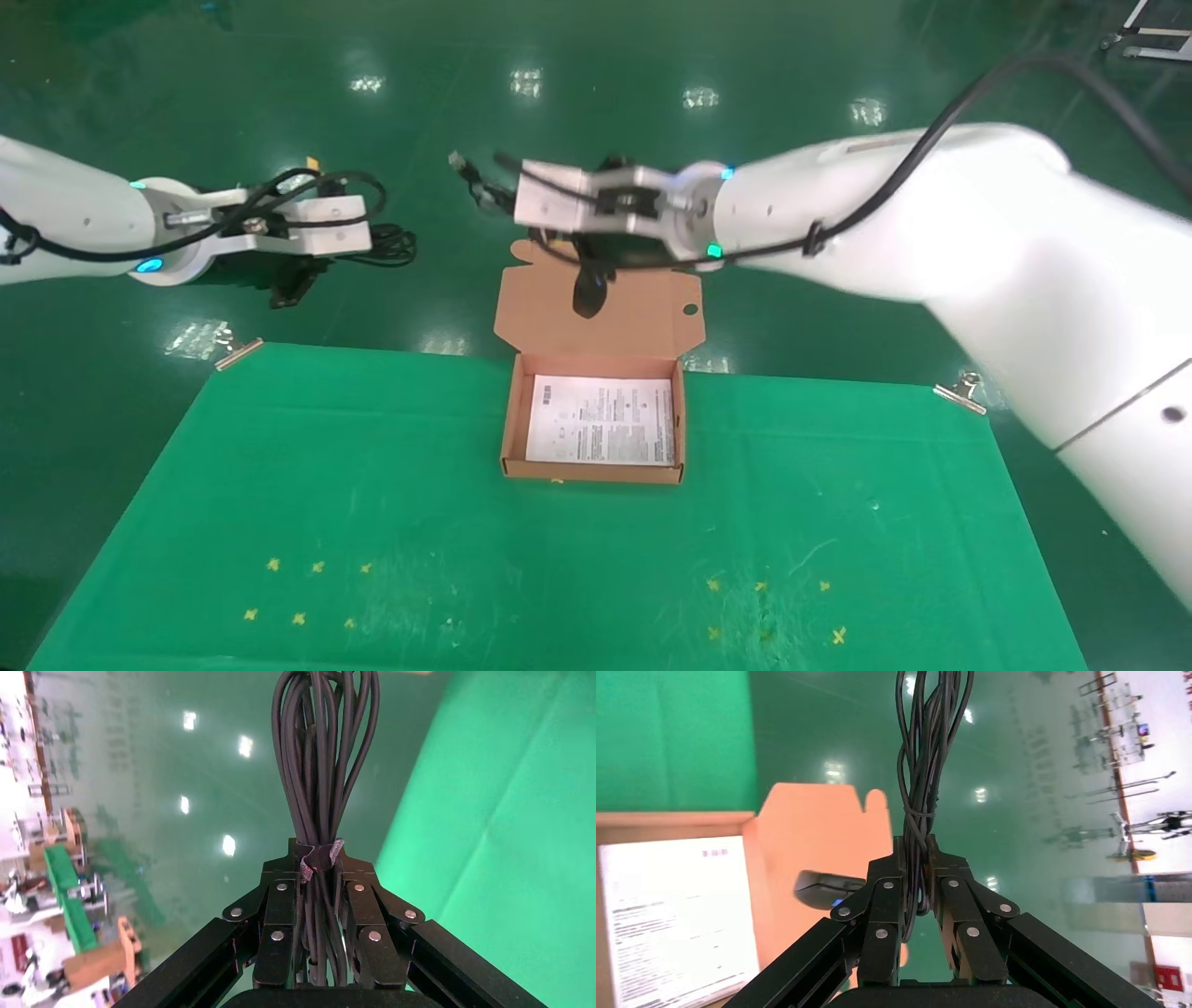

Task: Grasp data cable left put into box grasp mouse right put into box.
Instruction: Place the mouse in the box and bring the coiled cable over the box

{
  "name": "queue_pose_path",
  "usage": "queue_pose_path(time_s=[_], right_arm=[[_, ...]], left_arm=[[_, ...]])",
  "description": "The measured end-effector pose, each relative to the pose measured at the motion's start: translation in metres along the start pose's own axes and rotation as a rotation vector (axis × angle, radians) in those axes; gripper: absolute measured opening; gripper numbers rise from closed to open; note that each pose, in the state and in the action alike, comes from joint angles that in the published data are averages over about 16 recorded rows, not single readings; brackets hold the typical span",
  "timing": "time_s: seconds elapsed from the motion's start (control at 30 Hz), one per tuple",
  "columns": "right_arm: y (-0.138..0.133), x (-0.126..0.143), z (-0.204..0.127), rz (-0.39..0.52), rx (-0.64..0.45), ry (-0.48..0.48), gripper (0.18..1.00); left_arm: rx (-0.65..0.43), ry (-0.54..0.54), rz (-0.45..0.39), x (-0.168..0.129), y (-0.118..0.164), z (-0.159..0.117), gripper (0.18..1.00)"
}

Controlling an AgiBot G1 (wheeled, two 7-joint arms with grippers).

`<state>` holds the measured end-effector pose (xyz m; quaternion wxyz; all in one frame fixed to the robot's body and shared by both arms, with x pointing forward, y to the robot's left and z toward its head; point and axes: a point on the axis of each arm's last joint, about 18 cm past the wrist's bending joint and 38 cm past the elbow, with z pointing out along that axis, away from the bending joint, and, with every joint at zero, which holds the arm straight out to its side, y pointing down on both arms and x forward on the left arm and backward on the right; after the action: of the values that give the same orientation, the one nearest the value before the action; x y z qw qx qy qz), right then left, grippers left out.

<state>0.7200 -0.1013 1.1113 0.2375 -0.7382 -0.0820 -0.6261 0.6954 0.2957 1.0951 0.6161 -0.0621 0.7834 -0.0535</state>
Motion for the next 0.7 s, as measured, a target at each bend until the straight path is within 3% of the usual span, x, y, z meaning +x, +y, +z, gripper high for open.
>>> queue_pose_path(time_s=[0.47, 0.7], right_arm=[[0.009, -0.069, 0.023, 0.012, -0.015, -0.137, 0.226], [0.004, -0.091, 0.029, 0.037, 0.006, -0.17, 0.226]], left_arm=[[-0.034, 0.0, -0.002, 0.002, 0.007, 0.0, 0.259], [-0.034, 0.0, -0.002, 0.003, 0.007, 0.0, 0.258]])
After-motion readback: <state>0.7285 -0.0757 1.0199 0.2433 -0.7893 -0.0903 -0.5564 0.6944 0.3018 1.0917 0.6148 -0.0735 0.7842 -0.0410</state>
